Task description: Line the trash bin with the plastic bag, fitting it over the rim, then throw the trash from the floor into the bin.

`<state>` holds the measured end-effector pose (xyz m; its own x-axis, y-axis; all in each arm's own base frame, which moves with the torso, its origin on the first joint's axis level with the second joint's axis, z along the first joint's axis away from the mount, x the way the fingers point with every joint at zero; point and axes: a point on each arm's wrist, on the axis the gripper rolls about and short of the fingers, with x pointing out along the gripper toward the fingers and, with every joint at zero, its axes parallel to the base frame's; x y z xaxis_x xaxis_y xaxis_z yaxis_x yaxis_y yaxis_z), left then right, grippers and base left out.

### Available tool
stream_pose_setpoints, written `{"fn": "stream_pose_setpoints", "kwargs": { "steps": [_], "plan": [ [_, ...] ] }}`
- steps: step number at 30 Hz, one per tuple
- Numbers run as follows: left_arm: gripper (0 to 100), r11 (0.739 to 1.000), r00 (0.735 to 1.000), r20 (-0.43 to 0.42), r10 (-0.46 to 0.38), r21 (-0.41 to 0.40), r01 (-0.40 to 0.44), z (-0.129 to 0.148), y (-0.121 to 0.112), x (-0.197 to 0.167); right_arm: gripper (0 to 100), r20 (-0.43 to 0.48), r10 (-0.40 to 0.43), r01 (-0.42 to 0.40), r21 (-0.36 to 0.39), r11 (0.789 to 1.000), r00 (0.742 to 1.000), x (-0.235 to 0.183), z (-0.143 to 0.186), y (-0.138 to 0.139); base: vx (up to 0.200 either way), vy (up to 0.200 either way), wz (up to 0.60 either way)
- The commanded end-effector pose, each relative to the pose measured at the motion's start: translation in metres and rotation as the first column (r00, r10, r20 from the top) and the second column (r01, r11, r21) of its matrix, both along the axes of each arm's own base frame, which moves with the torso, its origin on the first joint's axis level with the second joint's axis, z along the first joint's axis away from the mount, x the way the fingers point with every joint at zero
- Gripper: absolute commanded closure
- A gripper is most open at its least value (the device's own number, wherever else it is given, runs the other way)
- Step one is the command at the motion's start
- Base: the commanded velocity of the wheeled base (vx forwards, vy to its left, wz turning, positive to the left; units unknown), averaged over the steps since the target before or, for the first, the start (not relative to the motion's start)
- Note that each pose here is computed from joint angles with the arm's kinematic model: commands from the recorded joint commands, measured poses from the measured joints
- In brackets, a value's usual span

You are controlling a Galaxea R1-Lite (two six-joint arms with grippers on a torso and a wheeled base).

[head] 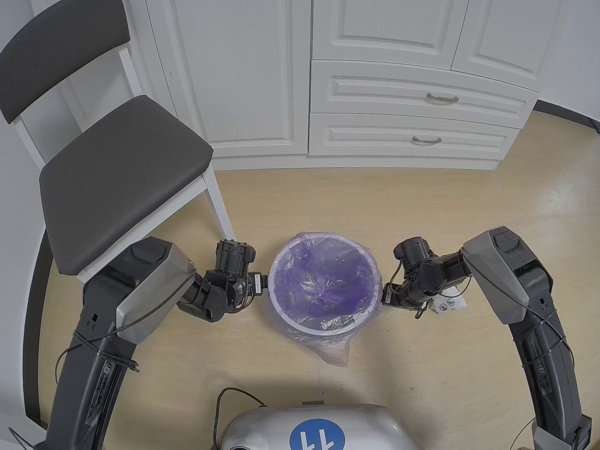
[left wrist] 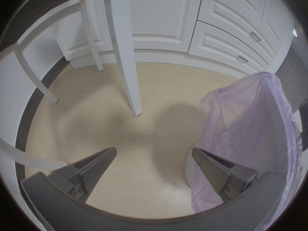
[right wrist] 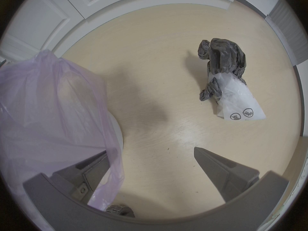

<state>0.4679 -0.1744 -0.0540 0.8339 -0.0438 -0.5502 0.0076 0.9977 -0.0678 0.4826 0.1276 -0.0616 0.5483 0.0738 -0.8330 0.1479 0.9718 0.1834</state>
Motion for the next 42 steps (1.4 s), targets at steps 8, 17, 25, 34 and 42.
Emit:
{"fn": "stream_pose_setpoints", "kwargs": {
  "steps": [8, 17, 25, 34, 42],
  "plan": [
    [0, 1.000, 1.000, -0.014, 0.001, 0.006, -0.001, -0.010, 0.001, -0.002, 0, -0.020, -0.009, 0.009, 0.002, 1.000, 1.000, 0.003, -0.011, 0.004, 0.000, 0.000, 0.00],
    [0, 1.000, 0.999, -0.031, -0.006, 0.019, 0.007, -0.023, 0.000, 0.001, 0, -0.018, -0.004, 0.004, 0.002, 1.000, 1.000, 0.003, -0.010, 0.004, 0.000, 0.000, 0.00],
    [0, 0.998, 0.992, -0.123, -0.004, 0.054, 0.011, -0.020, -0.002, 0.004, 0, -0.018, -0.005, 0.006, 0.002, 1.000, 1.000, 0.003, -0.011, 0.005, 0.000, 0.000, 0.00],
    [0, 0.998, 0.981, -0.192, 0.019, 0.059, -0.008, -0.019, -0.002, 0.005, 0, -0.017, -0.007, 0.007, 0.004, 1.000, 1.000, 0.003, -0.011, 0.005, 0.000, 0.000, 0.00],
    [0, 0.998, 0.981, -0.192, 0.021, 0.059, -0.010, -0.019, -0.001, 0.006, 0, -0.011, -0.011, 0.011, -0.004, 1.000, 1.000, 0.003, -0.011, 0.006, 0.000, 0.000, 0.00]
  ]
}}
